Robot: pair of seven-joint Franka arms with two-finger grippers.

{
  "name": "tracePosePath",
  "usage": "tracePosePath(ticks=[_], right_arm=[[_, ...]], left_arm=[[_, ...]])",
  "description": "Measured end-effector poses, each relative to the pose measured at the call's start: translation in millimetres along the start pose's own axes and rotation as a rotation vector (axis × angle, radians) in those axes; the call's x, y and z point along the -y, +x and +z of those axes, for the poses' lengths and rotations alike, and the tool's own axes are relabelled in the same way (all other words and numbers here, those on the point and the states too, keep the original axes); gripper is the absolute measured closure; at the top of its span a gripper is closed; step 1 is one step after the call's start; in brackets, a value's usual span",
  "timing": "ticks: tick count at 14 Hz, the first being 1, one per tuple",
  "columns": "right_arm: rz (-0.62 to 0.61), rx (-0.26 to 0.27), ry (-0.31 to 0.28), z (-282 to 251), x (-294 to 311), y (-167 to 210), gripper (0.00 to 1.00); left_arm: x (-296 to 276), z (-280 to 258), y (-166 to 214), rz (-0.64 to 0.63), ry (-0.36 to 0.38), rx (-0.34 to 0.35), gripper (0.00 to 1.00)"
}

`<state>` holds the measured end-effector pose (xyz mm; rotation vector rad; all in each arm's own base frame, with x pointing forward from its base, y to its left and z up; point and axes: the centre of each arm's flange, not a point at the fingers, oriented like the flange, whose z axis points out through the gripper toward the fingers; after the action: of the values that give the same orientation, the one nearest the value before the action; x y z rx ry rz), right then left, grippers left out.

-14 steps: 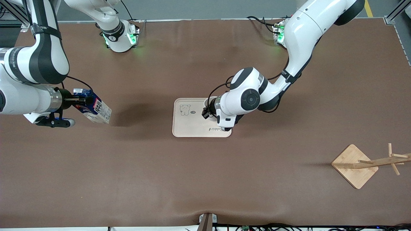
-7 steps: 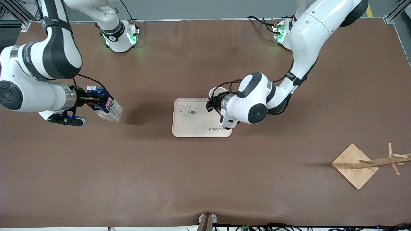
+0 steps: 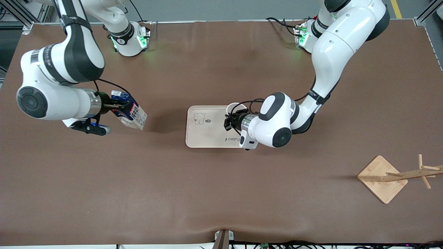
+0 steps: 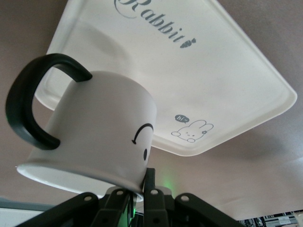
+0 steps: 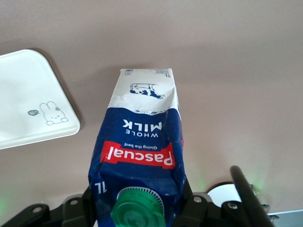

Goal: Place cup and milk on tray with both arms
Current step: 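Carry the mug over the tray while the right gripper lifts the milk, then lower the mug onto the tray while the right gripper carries the milk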

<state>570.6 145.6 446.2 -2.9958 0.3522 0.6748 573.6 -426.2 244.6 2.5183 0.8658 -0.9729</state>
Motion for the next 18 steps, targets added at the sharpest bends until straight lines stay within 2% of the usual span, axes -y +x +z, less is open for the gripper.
tracePosePath(ticks=[6,8,9,10,14,17,18], right_arm=[[-0.006,0.053,0.074,11,30,0,0.34],[-0.003,0.061,0.078,14,46,-4,0.34],[0.006,0.06,0.077,14,55,-6,0.34],[0.013,0.063,0.082,14,65,-10,0.34],[0.035,0.108,0.115,28,98,-17,0.34],[0.026,0.103,0.102,37,121,-15,0.34],[0.024,0.098,0.1,40,128,-13,0.34]], left_arm=[[-2,17,24,-0.025,-0.003,0.03,0.91],[-1,24,32,-0.037,-0.009,0.038,0.91],[-2,24,33,-0.038,-0.012,0.04,0.87],[-2,24,33,-0.037,-0.015,0.038,0.79],[-13,10,20,-0.018,-0.044,0.027,0.37],[-25,-49,-16,0.013,-0.112,-0.031,0.06],[-25,-78,-34,0.027,-0.127,-0.054,0.0]])
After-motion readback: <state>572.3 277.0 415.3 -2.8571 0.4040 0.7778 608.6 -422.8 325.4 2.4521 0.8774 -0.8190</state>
